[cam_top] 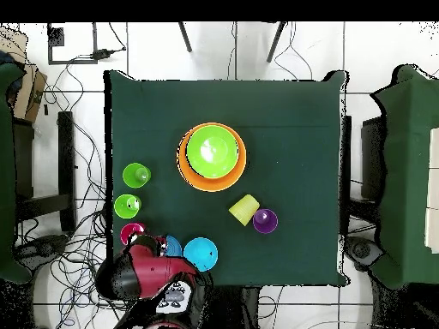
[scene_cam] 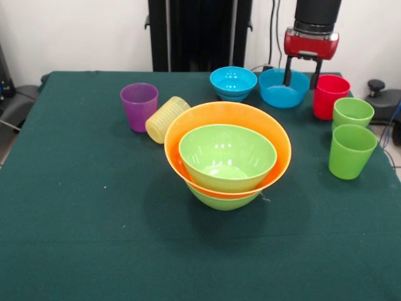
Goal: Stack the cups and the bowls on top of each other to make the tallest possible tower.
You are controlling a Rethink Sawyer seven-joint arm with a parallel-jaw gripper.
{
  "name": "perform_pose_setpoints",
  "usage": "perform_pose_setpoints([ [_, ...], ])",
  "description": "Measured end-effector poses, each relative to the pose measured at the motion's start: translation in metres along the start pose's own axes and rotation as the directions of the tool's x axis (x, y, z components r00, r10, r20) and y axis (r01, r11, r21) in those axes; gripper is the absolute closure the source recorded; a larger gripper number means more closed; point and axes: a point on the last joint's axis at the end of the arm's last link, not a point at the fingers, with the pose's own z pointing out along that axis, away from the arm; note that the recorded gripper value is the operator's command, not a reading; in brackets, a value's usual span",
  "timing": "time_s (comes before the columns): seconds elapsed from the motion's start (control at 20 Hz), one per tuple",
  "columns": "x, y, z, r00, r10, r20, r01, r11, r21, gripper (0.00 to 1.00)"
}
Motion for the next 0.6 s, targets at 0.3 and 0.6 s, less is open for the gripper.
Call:
perform_pose_setpoints([
  [0.3, 0.004, 0.006, -0.003, 0.9999, -0.016, 0.004, 0.016, 0.9999, -0.005, 0.00],
  [0.6, 0.007, 0.016, -0.014, 0.9991, -0.037, 0.022, 0.037, 0.9991, -0.020, 0.00],
])
